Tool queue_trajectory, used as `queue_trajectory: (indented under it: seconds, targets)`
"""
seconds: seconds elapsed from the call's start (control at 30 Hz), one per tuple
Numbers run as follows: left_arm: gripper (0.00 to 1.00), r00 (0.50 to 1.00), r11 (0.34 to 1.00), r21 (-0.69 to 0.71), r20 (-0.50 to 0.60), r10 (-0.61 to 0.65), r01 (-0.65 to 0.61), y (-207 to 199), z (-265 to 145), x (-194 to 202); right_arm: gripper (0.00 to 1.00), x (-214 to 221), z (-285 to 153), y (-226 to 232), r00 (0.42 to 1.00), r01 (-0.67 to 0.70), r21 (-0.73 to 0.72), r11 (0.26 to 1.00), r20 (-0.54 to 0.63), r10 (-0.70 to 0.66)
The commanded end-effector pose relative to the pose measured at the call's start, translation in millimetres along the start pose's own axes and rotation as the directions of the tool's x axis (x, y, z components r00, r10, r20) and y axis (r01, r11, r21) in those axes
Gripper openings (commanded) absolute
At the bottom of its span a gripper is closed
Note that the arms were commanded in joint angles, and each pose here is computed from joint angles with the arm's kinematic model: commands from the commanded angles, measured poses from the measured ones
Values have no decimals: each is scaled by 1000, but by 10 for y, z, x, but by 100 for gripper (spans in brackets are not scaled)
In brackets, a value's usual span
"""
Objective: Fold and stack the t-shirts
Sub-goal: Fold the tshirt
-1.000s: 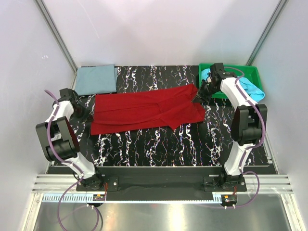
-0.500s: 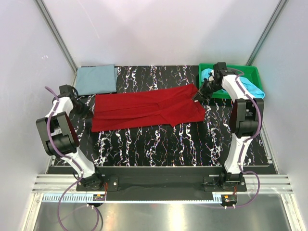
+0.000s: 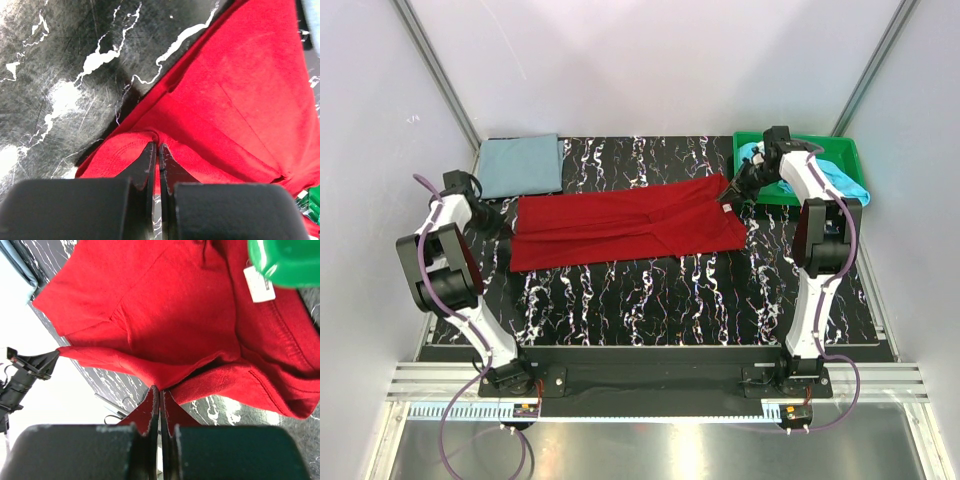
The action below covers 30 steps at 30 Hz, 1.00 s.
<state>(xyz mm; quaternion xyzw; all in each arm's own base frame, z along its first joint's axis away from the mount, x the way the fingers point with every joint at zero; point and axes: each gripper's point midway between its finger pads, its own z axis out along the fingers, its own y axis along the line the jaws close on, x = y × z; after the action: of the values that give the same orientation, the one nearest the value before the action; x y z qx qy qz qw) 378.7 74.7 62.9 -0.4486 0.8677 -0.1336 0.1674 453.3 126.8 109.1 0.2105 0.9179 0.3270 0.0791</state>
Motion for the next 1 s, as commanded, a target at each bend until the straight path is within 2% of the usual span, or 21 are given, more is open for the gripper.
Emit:
queue_trajectory:
  seconds: [0.0,0.43,0.7,0.8,0.83,0.9,0.97]
  targets:
    - [0,999,1000,20,35,-4,3,-92,14,-149,2,-145,-48,113,1000,10,-51,999,16,-9]
    - [0,999,1000,26,37,-14,13,-148,82,-237,4,-333,31,-29,1000,-27,-53,998,14,28]
    - [0,1000,1000,25,14,-19,19,-147,184,-227,10,-380,107,-58,999,-34,-61,998,-1,34]
    - [7,1000,1000,26,19,-8,7,-154,199,-252,11,-412,137,-74,1000,-30,-57,998,2,31]
    - [14,1000,1000,26,19,-6,5,-157,206,-260,13,-418,140,-74,1000,-29,-57,998,2,29]
    - [18,1000,999,31,25,8,-9,-174,199,-282,17,-432,173,-89,999,-34,-55,998,-3,34]
    - [27,999,999,37,32,14,-16,-198,180,-311,20,-440,176,-84,1000,-26,-57,998,-6,26]
